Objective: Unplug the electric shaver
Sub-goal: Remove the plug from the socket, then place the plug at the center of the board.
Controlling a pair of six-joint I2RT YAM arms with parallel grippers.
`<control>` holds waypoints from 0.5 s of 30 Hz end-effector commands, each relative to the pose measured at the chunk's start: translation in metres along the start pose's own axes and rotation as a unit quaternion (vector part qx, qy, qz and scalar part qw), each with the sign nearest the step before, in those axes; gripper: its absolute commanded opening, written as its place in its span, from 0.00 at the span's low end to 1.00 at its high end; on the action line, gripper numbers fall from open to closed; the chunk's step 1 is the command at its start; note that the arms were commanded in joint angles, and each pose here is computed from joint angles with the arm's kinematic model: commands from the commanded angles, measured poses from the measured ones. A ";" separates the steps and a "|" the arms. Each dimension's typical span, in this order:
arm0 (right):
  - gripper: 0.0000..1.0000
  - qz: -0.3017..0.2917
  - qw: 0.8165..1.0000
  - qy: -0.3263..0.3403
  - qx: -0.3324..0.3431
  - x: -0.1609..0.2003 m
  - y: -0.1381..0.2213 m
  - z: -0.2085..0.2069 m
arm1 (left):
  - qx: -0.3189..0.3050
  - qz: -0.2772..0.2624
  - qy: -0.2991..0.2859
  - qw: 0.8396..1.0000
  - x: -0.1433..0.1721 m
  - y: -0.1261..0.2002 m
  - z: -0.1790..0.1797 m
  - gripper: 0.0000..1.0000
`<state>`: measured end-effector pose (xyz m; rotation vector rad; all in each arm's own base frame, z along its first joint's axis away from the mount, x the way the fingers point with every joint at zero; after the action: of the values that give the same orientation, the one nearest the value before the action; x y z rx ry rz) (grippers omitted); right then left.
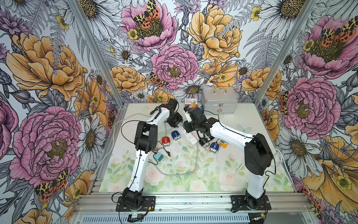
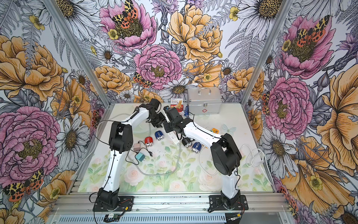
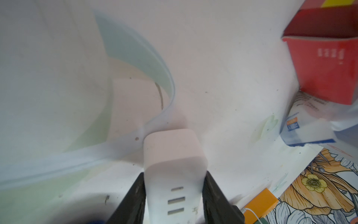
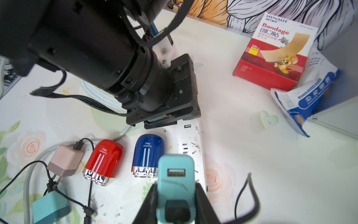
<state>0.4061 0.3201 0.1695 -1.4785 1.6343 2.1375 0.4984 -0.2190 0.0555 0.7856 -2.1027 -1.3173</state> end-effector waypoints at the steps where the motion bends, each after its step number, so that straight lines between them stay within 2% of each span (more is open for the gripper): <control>1: 0.08 0.006 0.999 -0.046 -0.008 0.010 0.001 -0.005 | -0.003 -0.040 -0.030 0.999 -0.010 0.011 -0.003 0.51; 5: 0.09 0.024 0.994 -0.106 -0.001 0.024 -0.007 -0.024 | -0.001 -0.055 -0.047 0.997 -0.014 0.019 -0.006 0.60; 8: 0.09 0.031 0.987 -0.155 0.007 0.028 -0.018 -0.041 | 0.000 -0.060 -0.058 0.996 -0.014 0.023 -0.007 0.62; 15: 0.11 0.039 0.975 -0.216 0.015 0.030 -0.045 -0.068 | -0.001 -0.083 -0.092 0.992 -0.011 0.040 -0.009 0.67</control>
<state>0.4457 0.2663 0.1177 -0.9365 1.6412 2.2334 0.5037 -0.2040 0.0617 0.8340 -2.1487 -1.4785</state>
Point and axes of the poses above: each gripper's point midway between its finger pads, its own y axis back along the fingers, its own z axis along the line the jaws close on, x = y × z, the point moved 2 cm from there along y, back along the fingers, and after that the axes turned 13 degrees about y, right-handed, at the moved point
